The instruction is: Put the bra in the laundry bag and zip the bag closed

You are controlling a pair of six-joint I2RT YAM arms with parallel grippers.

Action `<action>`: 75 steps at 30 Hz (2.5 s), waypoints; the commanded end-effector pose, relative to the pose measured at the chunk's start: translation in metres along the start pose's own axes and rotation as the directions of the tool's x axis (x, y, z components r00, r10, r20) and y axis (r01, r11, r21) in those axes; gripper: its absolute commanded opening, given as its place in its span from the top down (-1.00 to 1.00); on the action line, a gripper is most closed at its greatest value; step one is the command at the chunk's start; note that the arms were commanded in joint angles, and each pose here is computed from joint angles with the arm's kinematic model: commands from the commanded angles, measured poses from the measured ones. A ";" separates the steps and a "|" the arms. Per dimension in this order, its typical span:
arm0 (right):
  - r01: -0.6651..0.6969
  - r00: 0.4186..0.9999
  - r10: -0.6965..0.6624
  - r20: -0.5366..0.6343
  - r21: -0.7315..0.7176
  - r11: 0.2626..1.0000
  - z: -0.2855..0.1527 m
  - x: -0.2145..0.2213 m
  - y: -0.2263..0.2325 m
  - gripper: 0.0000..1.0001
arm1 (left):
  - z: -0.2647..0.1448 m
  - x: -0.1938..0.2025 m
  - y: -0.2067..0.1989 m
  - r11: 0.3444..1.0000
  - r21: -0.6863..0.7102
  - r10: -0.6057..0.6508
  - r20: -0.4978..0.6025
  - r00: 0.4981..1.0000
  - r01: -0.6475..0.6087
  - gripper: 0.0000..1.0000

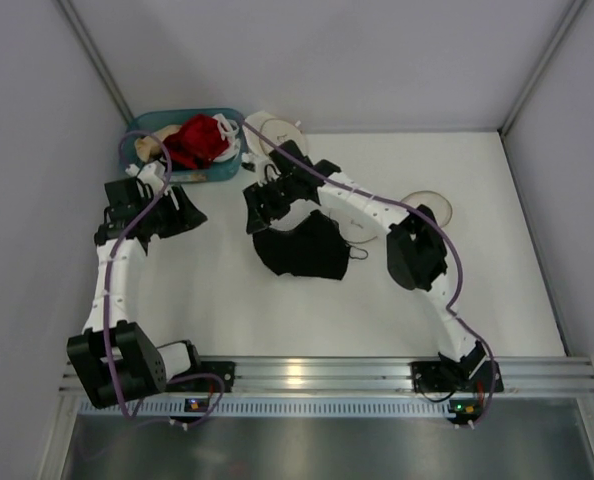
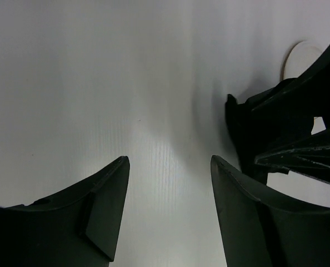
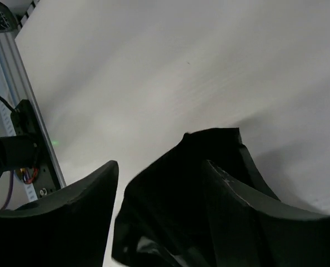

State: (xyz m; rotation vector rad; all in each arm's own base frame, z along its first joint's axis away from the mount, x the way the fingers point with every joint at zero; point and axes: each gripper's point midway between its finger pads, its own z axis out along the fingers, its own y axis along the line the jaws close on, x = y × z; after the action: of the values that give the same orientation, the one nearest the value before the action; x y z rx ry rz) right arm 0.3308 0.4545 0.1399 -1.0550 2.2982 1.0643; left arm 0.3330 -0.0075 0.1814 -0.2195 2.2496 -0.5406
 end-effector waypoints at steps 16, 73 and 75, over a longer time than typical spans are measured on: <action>-0.064 0.982 0.044 0.185 0.104 0.993 -0.137 0.009 -0.066 -0.25 | 0.017 0.056 -0.029 0.942 0.255 0.267 -0.176 0.947 -0.218 -0.25; -0.242 0.970 0.242 -0.002 0.006 0.970 -0.046 0.121 -0.086 0.63 | 0.052 0.209 -0.195 0.146 0.648 0.968 0.060 0.242 -0.747 -0.10; -0.244 0.970 0.244 -0.009 0.011 0.970 -0.044 0.125 -0.086 0.69 | 0.057 0.216 -0.186 0.124 0.656 0.978 0.048 0.205 -0.745 -0.12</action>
State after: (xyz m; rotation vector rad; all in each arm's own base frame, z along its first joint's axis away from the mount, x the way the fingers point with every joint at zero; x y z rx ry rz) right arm 0.3149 0.3152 0.0291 -0.7315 2.5854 1.1334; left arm 0.2302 -0.2745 0.1124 1.6108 1.8946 -0.5807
